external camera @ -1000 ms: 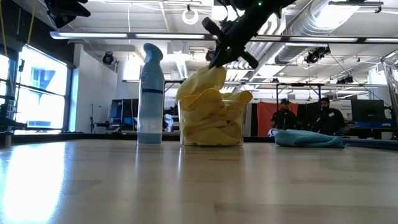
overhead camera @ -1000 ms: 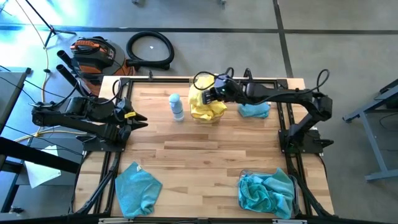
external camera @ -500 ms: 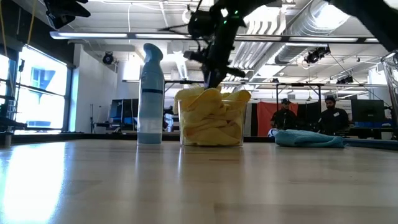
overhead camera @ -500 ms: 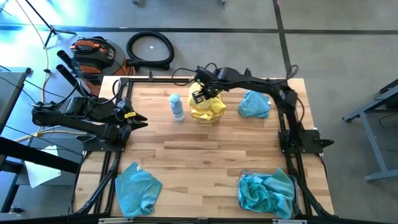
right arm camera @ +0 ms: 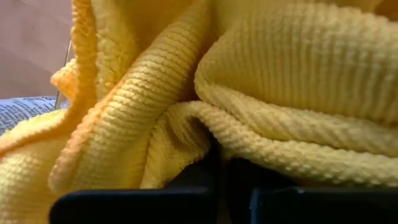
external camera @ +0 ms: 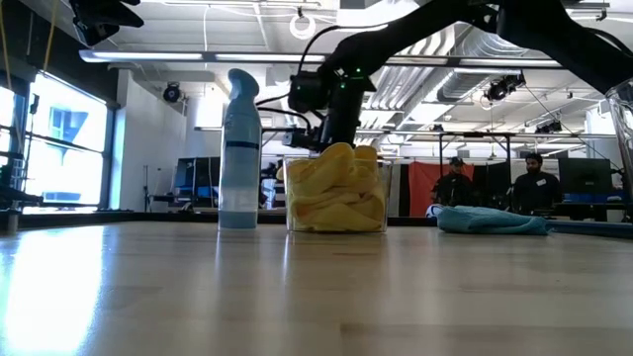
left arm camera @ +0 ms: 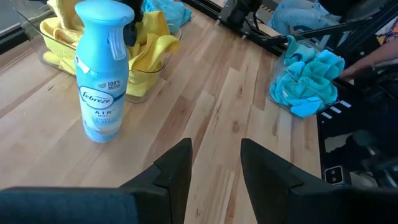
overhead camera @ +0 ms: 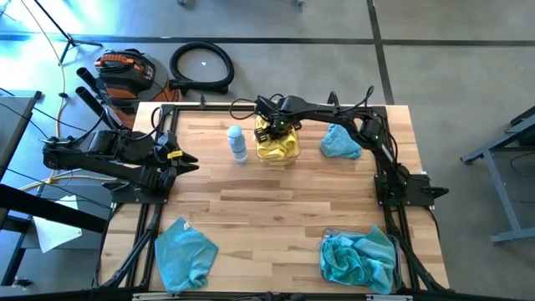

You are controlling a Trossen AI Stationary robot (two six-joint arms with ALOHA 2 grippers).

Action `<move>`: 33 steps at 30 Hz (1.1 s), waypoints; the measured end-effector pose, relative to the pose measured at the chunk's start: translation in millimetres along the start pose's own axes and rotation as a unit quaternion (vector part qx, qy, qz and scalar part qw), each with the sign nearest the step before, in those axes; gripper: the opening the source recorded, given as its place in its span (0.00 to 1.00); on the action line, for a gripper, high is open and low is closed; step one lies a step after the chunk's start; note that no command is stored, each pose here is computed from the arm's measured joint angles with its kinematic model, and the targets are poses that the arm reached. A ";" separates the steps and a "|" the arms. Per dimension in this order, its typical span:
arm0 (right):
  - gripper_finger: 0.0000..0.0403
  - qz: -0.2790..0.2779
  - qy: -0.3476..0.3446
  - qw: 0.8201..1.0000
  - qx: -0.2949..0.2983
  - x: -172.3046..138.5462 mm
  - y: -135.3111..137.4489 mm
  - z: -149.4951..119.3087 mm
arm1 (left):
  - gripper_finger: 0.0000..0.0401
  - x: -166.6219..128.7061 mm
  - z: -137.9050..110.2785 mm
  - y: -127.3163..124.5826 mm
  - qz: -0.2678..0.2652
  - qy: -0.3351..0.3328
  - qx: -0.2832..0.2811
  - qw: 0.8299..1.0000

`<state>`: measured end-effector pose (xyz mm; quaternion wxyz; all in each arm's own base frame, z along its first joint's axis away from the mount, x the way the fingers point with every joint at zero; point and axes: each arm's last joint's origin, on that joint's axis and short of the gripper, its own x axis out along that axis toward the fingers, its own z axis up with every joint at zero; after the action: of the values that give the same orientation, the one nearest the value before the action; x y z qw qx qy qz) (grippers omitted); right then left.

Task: Sort microfiber towel by color & place in baskets
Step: Put the yellow towel into the top transparent bin, then put the blue towel into the bottom transparent bin

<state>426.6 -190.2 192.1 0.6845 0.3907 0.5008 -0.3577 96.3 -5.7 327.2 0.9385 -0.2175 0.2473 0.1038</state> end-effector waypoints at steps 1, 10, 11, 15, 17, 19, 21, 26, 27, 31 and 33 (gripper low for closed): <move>0.03 0.001 0.000 1.000 0.000 0.3 0.1 0.2 | 0.32 0.0 0.0 0.0 0.000 0.000 0.000 1.000; 0.28 0.019 -0.006 1.000 0.009 -4.8 0.3 3.0 | 0.32 0.0 0.0 0.0 0.000 0.000 0.000 1.000; 0.30 0.023 -0.006 1.000 0.007 -7.9 0.2 2.9 | 0.32 0.0 -0.1 0.0 0.000 0.000 0.000 1.000; 0.35 0.034 -0.021 0.999 0.002 -30.5 -0.3 2.1 | 0.32 0.0 -0.1 0.1 0.000 0.000 0.001 1.000; 0.35 0.042 -0.033 0.999 0.001 -44.8 -0.6 1.9 | 0.32 0.0 -0.1 0.1 0.000 0.001 0.001 1.000; 0.35 0.047 -0.044 0.998 -0.006 -59.7 -1.7 0.6 | 0.32 0.0 -0.2 0.1 0.001 0.001 0.002 1.000; 0.35 0.049 -0.057 0.997 -0.010 -75.0 -3.4 -1.1 | 0.32 0.0 -0.2 0.1 0.001 0.001 0.003 1.000; 0.35 0.034 -0.097 0.994 -0.035 -113.8 -3.7 -13.6 | 0.32 0.0 -0.3 0.2 0.001 0.002 0.005 1.000; 0.35 0.028 -0.102 0.994 -0.039 -121.8 -4.1 -17.9 | 0.32 0.0 -0.3 0.2 0.001 0.002 0.005 1.000; 0.35 -0.032 -0.120 0.990 -0.059 -146.0 -8.4 -36.7 | 0.32 0.0 -0.3 0.2 0.001 0.001 0.005 1.000; 0.35 -0.063 -0.120 0.989 -0.066 -154.5 -11.9 -45.1 | 0.32 0.0 -0.3 0.2 0.001 0.001 0.005 1.000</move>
<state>360.4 -139.9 330.4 0.7396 0.2667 0.4613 -0.4111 96.1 -5.7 326.9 0.9391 -0.2128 0.2494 0.1031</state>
